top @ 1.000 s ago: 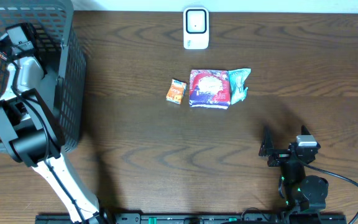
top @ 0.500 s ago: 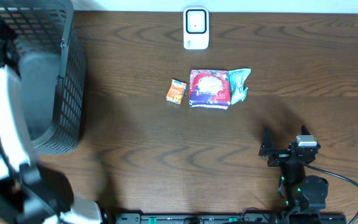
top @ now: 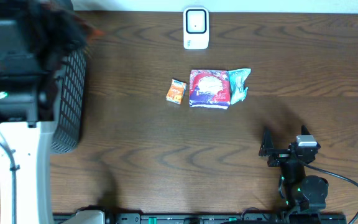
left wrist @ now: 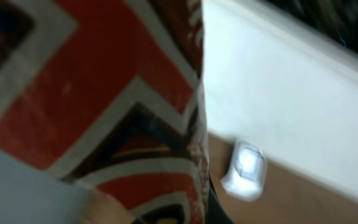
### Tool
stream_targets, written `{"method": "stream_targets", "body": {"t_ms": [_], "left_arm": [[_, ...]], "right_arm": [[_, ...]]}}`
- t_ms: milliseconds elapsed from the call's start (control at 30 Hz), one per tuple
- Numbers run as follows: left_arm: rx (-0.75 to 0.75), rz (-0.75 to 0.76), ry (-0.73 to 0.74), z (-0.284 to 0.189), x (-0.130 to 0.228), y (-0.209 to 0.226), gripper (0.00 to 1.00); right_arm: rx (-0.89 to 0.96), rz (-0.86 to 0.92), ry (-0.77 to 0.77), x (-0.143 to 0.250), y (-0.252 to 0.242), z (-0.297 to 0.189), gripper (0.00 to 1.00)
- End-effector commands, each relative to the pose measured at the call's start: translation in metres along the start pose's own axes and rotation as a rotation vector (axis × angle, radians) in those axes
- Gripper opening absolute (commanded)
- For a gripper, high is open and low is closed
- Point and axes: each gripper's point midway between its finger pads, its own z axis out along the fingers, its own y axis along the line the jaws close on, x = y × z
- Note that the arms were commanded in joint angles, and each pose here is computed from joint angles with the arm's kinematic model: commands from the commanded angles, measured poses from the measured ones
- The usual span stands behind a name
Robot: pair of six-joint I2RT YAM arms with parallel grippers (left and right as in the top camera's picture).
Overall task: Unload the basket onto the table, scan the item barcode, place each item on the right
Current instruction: 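Carry the candy bar to the scanner and set it left of the orange packet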
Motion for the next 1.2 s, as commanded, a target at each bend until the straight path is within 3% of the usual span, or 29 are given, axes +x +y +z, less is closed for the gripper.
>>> {"method": "stream_targets", "body": {"t_ms": [0, 200, 367, 533, 867, 1067, 1167], "left_arm": [[0.086, 0.142, 0.132, 0.022, 0.038, -0.034, 0.08], [0.068, 0.368, 0.365, 0.066, 0.112, -0.044, 0.08], [-0.002, 0.396, 0.605, 0.101, 0.177, -0.022, 0.08], [-0.046, 0.429, 0.755, 0.136, 0.223, -0.001, 0.07], [-0.059, 0.411, 0.926, 0.172, 0.286, 0.019, 0.07], [-0.001, 0.382, 0.952, 0.184, 0.303, 0.012, 0.08], [-0.005, 0.382, 0.96, 0.186, 0.307, 0.014, 0.13]], "right_arm": [[0.018, -0.007, 0.0, 0.001, -0.004, 0.0, 0.99], [0.018, -0.006, 0.0, 0.001, -0.004, 0.0, 0.99], [0.018, -0.007, 0.0, 0.001, -0.004, 0.0, 0.99], [0.018, -0.007, 0.0, 0.001, -0.004, 0.0, 0.99], [0.018, -0.007, 0.0, 0.001, -0.004, 0.0, 0.99], [0.018, -0.007, 0.0, 0.001, -0.004, 0.0, 0.99], [0.018, -0.007, 0.0, 0.001, -0.004, 0.0, 0.99]]}}
